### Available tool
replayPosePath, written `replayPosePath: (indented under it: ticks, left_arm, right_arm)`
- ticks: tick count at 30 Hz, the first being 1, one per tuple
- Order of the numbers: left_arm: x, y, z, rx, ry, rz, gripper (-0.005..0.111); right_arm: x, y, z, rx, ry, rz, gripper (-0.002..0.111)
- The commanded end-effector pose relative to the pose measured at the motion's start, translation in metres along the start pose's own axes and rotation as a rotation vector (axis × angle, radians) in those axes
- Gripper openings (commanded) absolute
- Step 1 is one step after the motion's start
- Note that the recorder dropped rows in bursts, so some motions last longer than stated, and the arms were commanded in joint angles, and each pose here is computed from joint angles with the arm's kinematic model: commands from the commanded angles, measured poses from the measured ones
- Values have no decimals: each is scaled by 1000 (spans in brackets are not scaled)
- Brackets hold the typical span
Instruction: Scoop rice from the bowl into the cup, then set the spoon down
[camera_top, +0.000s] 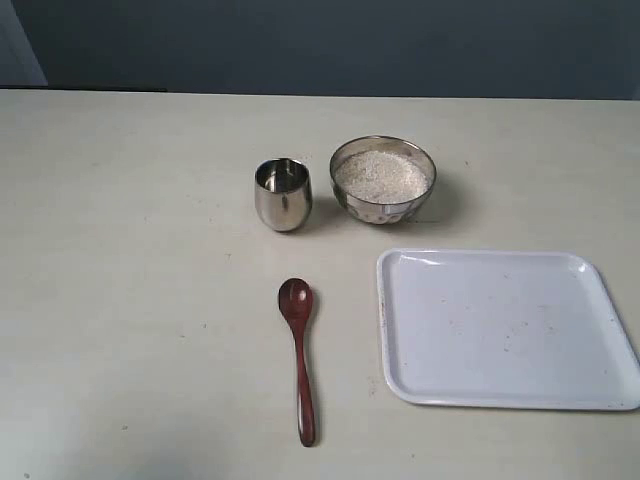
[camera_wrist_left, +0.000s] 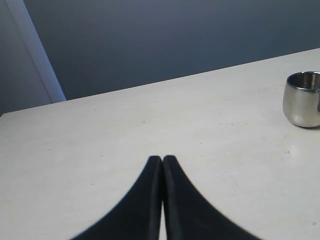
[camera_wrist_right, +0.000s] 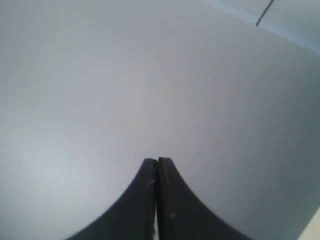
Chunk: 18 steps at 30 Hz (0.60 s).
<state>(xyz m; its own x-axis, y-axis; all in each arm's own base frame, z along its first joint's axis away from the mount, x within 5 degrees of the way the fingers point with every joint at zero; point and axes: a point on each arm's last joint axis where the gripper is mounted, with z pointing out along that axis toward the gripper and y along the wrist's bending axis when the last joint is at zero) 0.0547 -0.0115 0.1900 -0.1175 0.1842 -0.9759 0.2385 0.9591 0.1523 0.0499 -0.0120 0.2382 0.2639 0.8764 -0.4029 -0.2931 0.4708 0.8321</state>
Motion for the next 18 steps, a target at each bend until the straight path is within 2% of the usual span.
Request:
replayPosePath:
  ticks: [1,2,3,4,5,6,8,9,10,12,13,16,18]
  left_arm:
    - [-1,0,-1,1,-7,-3,0]
    - [-1,0,-1,1,-7,-3,0]
    - [-1,0,-1,1,-7,-3,0]
    - [-1,0,-1,1,-7,-3,0]
    - [-1,0,-1,1,-7,-3,0]
    - [-1,0,-1,1,-7,-3,0]
    - [-1,0,-1,1,-7,-3,0]
    - [-1,0,-1,1,-7,-3,0]
    - [-1,0,-1,1,-7,-3,0]
    - [-1,0,-1,1,-7,-3,0]
    - [-1,0,-1,1,-7,-3,0]
    - [-1,0,-1,1,-7,-3,0]
    - [-1,0,-1,1,-7,-3,0]
  right_arm:
    - [6,-2,0,43,76,75,0]
    - [2,0,0,19,31,1,0]
    - [-1,1,0,13,1,13,0]
    - [-5,1,0,8,-49,75,0]
    - [-6,1,0,6,-56,113,0]
    - [-3,1,0,6,-21,213,0]
    - [10,12,0,-79,155,137,0]
    - [13,40,-3,-255,282,21,0]
    - [14,54,-3,-324,348,-31,0]
    - [21,78,8,-322,569,-100,0]
    - [32,90,18,-386,718,-190,-1]
    - [54,98,43,-425,974,-146,-1]
    - [73,90,62,-395,1149,-132,-1]
